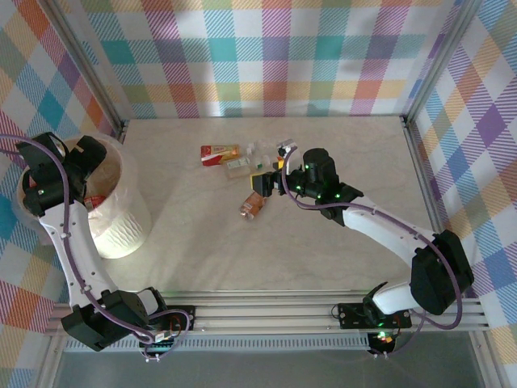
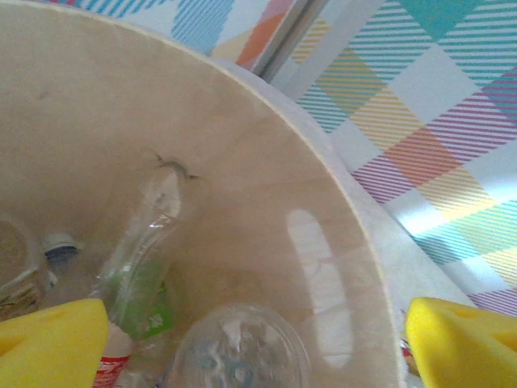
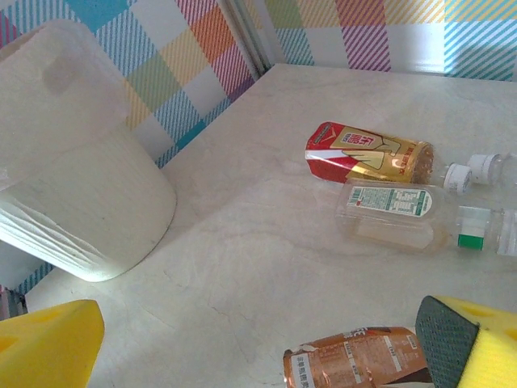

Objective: Put the plastic bottles in the bin

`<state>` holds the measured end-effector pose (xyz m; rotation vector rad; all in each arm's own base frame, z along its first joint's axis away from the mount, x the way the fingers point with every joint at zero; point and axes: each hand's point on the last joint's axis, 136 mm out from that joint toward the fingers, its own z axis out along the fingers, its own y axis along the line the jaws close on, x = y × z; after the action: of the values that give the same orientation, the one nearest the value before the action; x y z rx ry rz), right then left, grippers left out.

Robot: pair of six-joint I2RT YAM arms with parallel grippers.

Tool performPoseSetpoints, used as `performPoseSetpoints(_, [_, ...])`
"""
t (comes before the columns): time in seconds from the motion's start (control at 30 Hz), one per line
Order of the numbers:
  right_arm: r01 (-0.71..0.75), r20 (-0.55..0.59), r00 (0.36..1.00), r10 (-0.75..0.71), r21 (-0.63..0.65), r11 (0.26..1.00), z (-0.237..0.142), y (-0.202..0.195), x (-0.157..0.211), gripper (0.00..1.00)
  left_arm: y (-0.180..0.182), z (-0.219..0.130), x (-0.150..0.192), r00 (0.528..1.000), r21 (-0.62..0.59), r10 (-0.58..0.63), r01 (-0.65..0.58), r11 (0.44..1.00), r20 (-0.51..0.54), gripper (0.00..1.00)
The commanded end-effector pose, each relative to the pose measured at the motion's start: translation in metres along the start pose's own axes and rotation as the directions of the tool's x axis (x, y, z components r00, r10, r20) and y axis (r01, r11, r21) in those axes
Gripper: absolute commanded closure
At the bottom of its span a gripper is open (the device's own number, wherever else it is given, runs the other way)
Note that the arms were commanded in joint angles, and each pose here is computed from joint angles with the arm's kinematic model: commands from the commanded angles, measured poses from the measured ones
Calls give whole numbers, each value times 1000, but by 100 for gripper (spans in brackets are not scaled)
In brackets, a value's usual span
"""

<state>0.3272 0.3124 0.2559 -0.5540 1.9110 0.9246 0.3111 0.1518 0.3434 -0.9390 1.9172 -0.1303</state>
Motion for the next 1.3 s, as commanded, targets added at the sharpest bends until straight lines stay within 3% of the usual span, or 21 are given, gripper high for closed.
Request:
performPoseSetpoints(0.0, [-2, 25, 1000, 1, 17, 1000, -2, 0, -9, 0, -21, -10, -7, 1000, 100, -23, 24, 995, -4, 4])
performPoseSetpoints(0.2, [-55, 21, 998, 53, 97, 994, 0, -16, -4, 0, -51, -25, -4, 999, 224, -34, 38, 974, -23, 1])
performPoseSetpoints(0.47, [-163, 43, 987, 158, 227, 960, 0, -43, 7, 0, -112, -50, 24, 996, 385, 81, -62, 921, -33, 0])
performPoseSetpoints(0.73, [-256, 48, 966, 255, 338, 906, -6, -65, 24, 0, -181, -65, 80, 961, 557, 269, -185, 809, -71, 0])
performPoseSetpoints(0.9, [-346, 62, 933, 356, 432, 833, -15, -81, 40, 0, -214, -59, 129, 912, 656, 399, -244, 714, -95, 0])
performPoseSetpoints(1.03, [-417, 75, 895, 439, 489, 767, -23, -90, 58, 0, -230, -47, 179, 845, 689, 514, -287, 666, -146, 0])
performPoseSetpoints(1.27, [-435, 72, 878, 473, 531, 727, -33, -96, 73, 0, -226, 1, 275, 683, 597, 663, -405, 693, -306, 0])
